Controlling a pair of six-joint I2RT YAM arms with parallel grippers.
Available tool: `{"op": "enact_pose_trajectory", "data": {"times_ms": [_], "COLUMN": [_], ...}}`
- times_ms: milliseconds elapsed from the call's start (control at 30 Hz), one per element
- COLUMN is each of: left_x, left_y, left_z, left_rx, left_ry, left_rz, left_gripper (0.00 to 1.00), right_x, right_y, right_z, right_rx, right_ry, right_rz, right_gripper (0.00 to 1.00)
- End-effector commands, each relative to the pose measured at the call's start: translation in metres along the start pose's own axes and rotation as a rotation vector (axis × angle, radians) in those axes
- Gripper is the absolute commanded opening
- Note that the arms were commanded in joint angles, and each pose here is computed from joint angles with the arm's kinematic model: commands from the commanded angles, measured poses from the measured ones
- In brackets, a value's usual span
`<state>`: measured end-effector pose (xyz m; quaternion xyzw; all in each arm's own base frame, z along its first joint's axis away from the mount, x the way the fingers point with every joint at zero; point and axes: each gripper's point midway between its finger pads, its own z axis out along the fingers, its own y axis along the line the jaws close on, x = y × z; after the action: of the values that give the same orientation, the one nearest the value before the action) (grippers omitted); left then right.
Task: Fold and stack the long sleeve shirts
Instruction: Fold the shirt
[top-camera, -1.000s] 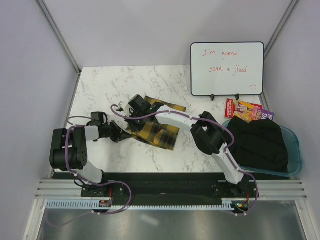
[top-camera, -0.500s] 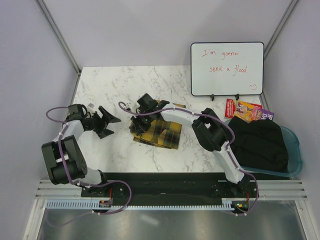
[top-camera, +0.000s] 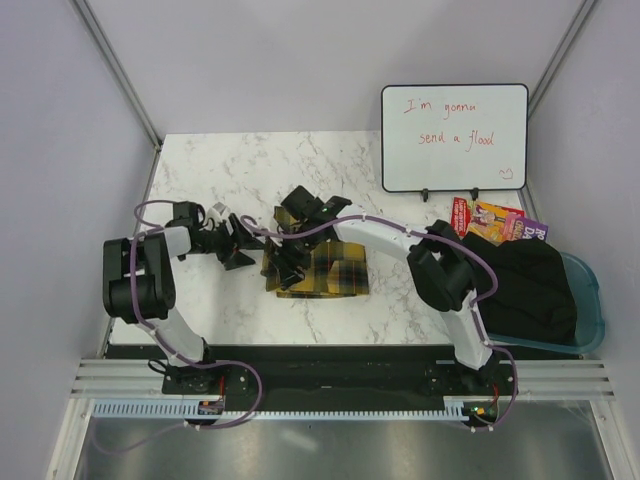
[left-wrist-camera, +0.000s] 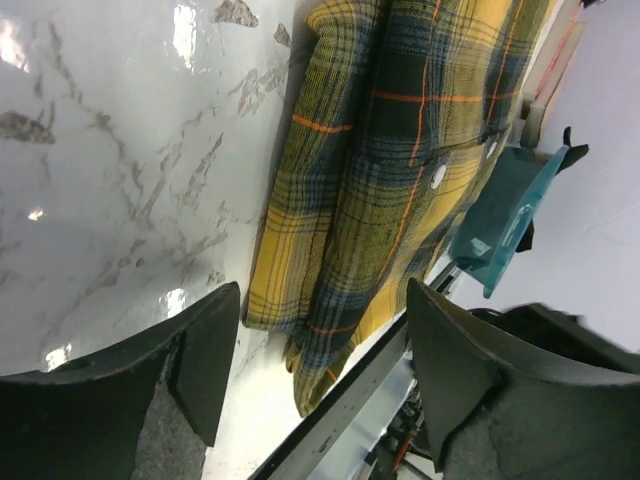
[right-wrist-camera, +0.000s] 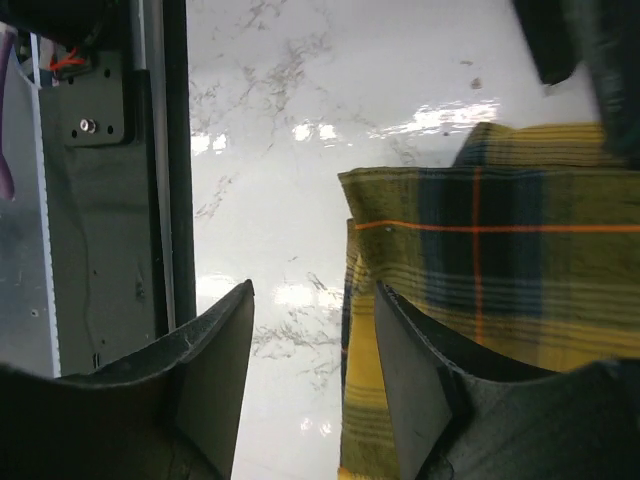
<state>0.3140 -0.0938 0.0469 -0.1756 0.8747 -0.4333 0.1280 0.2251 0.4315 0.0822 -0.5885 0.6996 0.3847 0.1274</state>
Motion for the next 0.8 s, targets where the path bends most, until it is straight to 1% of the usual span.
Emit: {"op": "enact_pose_trajectory", "data": {"times_ms": [0, 67, 100, 133, 167, 200, 233, 300, 333, 367, 400, 433, 467, 500, 533, 600, 667, 767], "left_x": [-0.007, -0.008, -0.010, -0.006, -0.011, -0.012, -0.013, -0.021, -0.023, -0.030, -0.030, -0.033, -0.038, -0.038, -0.038, -0.042, -0.040, -0.037], "left_y": [0.007, 0.008, 0.008, 0.008, 0.006, 0.006, 0.005, 0.008, 0.009, 0.013, 0.016, 0.019, 0.024, 0.028, 0.030, 0.036, 0.041, 0.045], "left_z": [0.010, 0.012, 0.011, 0.011, 0.008, 0.007, 0.002, -0.006, -0.009, -0.017, -0.020, -0.024, -0.032, -0.035, -0.038, -0.047, -0.051, -0.052], "left_rx": [-0.020, -0.010, -0.009, -0.007, 0.007, 0.009, 0.011, -0.006, -0.015, -0.036, -0.051, -0.068, -0.103, -0.120, -0.135, -0.175, -0.200, -0.200], "left_ry": [-0.029, -0.042, -0.053, -0.058, -0.087, -0.098, -0.117, -0.160, -0.174, -0.208, -0.212, -0.228, -0.263, -0.267, -0.277, -0.315, -0.320, -0.314], "left_rz": [0.063, 0.055, 0.052, 0.049, 0.050, 0.046, 0.051, 0.062, 0.063, 0.066, 0.055, 0.050, 0.046, 0.032, 0.026, 0.029, 0.018, 0.001], "left_gripper": [0.72, 0.67, 0.65, 0.61, 0.60, 0.59, 0.57, 0.57, 0.57, 0.57, 0.59, 0.63, 0.64, 0.65, 0.67, 0.70, 0.73, 0.75], "right_x": [-0.050, -0.065, -0.068, -0.076, -0.086, -0.091, -0.100, -0.110, -0.112, -0.116, -0.118, -0.113, -0.114, -0.110, -0.101, -0.097, -0.090, -0.084], "right_y": [-0.010, -0.030, -0.043, -0.054, -0.058, -0.061, -0.066, -0.061, -0.068, -0.061, -0.062, -0.069, -0.070, -0.076, -0.088, -0.098, -0.111, -0.123], "right_z": [-0.056, -0.058, -0.058, -0.053, -0.054, -0.051, -0.047, -0.037, -0.031, -0.023, -0.019, -0.011, -0.005, -0.002, 0.005, 0.009, 0.017, 0.024], "right_rx": [0.075, 0.159, 0.223, 0.250, 0.263, 0.273, 0.285, 0.292, 0.329, 0.334, 0.355, 0.385, 0.410, 0.432, 0.481, 0.534, 0.604, 0.648], "right_ry": [-0.135, -0.162, -0.164, -0.199, -0.230, -0.255, -0.296, -0.325, -0.330, -0.328, -0.331, -0.321, -0.318, -0.312, -0.297, -0.291, -0.278, -0.275], "right_rz": [-0.033, -0.008, 0.025, 0.044, 0.067, 0.137, 0.153, 0.212, 0.217, 0.212, 0.221, 0.241, 0.252, 0.268, 0.307, 0.329, 0.348, 0.385], "right_gripper": [0.59, 0.54, 0.46, 0.42, 0.38, 0.31, 0.28, 0.21, 0.20, 0.19, 0.19, 0.20, 0.21, 0.25, 0.28, 0.31, 0.30, 0.30]}}
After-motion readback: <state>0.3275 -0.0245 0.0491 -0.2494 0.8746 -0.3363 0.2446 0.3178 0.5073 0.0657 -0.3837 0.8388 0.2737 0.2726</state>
